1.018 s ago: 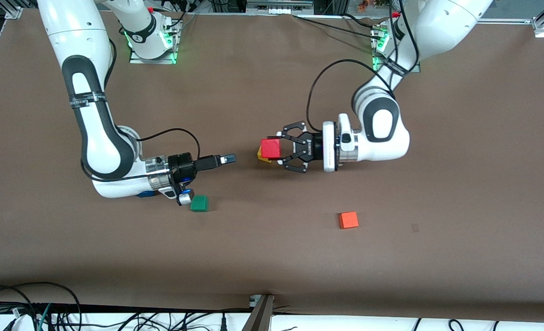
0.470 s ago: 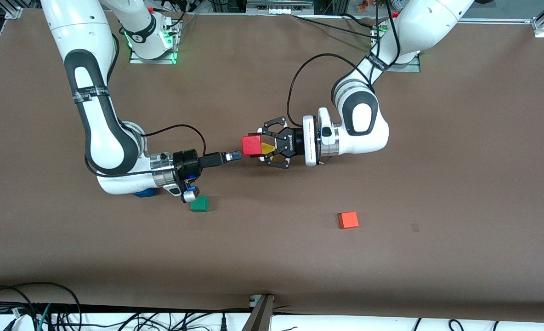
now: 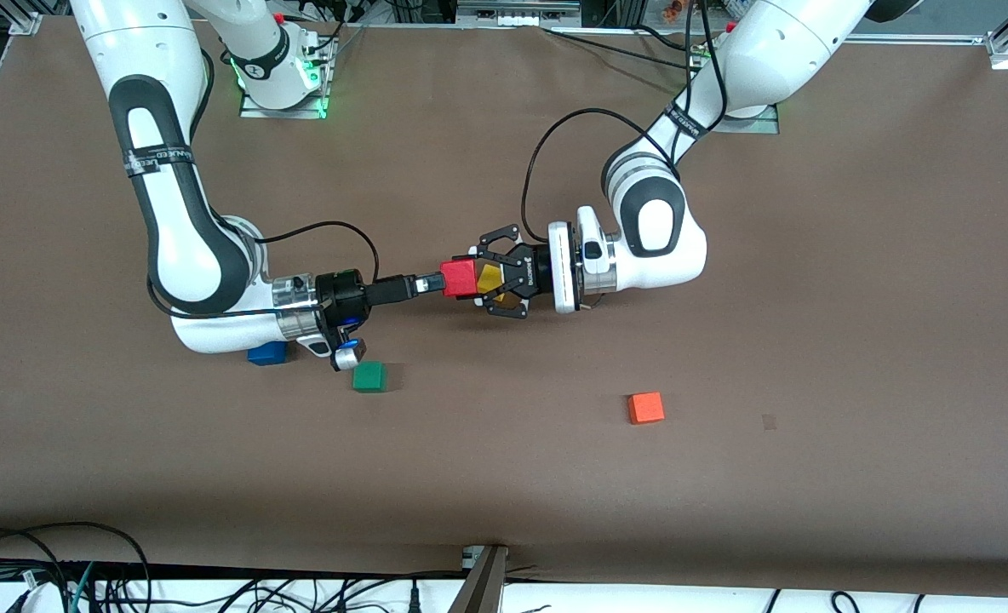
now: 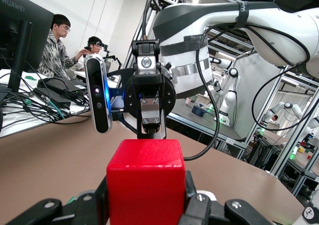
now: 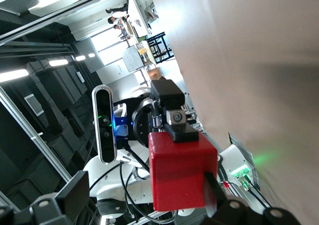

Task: Pass red block to right arm, stack on blue
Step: 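Close the right gripper on the red cube held by the left gripper, then carry the red cube with the right gripper while the left gripper withdraws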

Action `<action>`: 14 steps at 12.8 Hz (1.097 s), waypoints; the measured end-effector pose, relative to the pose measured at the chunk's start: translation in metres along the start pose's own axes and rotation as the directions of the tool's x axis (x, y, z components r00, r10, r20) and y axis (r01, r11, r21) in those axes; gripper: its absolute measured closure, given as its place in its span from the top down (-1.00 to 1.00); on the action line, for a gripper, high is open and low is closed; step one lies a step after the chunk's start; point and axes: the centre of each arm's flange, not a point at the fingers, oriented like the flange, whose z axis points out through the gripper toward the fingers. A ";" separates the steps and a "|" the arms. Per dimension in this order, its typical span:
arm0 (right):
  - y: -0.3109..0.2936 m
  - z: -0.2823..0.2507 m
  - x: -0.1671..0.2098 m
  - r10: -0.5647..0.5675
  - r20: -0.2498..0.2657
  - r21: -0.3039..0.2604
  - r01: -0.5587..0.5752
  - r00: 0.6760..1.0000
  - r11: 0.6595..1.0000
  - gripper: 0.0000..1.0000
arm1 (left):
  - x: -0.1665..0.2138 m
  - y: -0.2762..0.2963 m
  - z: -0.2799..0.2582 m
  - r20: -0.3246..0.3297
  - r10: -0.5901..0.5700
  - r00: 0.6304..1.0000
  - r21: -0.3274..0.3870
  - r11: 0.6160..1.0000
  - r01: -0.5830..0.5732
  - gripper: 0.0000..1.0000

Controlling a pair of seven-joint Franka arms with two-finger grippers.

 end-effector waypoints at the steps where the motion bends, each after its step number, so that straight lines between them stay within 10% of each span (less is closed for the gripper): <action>1: 0.001 0.000 0.000 0.002 -0.004 -0.001 -0.003 1.000 1.000 1.00 | 0.001 0.000 0.000 -0.006 -0.003 1.000 0.003 1.000 0.003 0.12; 11: 0.012 0.014 0.004 -0.004 -0.050 -0.031 0.003 0.999 1.000 0.98 | -0.003 -0.002 0.000 -0.006 -0.011 1.000 0.006 1.000 0.011 0.12; 14: 0.014 0.014 0.005 -0.016 -0.053 -0.034 0.014 0.998 0.999 0.62 | -0.003 -0.002 0.001 -0.007 -0.010 1.000 0.006 1.000 0.010 0.12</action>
